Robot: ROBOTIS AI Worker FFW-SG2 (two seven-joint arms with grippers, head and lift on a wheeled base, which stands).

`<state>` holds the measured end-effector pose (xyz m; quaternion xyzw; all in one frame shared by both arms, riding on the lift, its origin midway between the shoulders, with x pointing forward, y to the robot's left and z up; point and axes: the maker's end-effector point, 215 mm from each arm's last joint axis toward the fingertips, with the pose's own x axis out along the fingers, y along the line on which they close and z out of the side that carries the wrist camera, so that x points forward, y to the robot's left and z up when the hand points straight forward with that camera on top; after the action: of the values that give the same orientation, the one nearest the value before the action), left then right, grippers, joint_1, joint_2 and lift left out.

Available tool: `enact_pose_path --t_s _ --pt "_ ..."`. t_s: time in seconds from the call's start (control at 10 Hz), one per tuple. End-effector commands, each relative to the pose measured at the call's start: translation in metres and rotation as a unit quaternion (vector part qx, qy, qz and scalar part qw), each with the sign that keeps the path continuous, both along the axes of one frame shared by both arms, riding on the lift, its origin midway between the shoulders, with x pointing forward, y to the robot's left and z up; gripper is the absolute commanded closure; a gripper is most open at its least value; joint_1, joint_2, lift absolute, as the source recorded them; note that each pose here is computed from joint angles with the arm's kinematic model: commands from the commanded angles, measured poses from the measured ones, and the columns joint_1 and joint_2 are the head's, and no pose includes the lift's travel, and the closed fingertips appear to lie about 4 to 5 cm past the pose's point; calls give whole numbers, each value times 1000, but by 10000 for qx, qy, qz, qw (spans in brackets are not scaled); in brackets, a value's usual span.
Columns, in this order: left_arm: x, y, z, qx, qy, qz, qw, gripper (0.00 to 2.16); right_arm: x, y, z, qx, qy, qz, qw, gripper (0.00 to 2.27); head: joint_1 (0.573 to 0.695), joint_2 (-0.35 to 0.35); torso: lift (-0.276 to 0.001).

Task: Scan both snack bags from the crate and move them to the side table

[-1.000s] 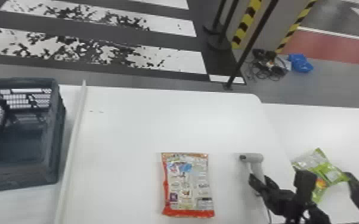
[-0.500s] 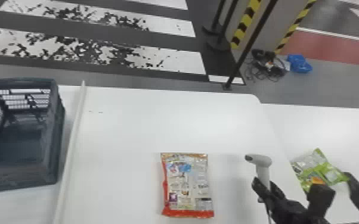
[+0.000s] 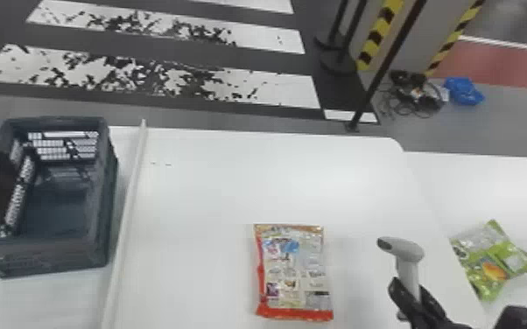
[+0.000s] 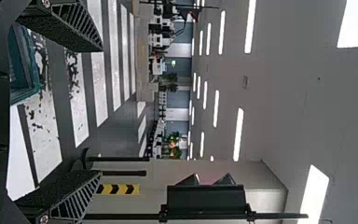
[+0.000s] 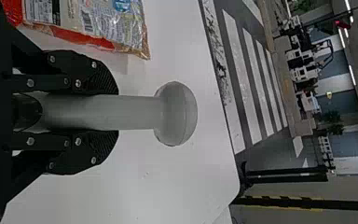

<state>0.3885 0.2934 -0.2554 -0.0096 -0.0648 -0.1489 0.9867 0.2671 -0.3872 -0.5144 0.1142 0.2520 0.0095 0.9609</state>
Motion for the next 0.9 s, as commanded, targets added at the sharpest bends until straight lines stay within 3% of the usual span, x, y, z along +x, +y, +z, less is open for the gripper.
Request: enact_pose_path --t_s 0.0,0.2,0.8 --pt "-1 0 -1 -16 8 16 10000 60 -7 23 -1 85 20 182 9998 2246 695 -176 -29" --pt "-4 1 -2 -47 -8 44 10000 60 -16 62 3 221 -11 487 9986 2246 695 -117 -29" --pt "-8 -2 1 -128 -108 76 9998 60 -41 113 2 446 197 864 9951 2246 695 6 -29"
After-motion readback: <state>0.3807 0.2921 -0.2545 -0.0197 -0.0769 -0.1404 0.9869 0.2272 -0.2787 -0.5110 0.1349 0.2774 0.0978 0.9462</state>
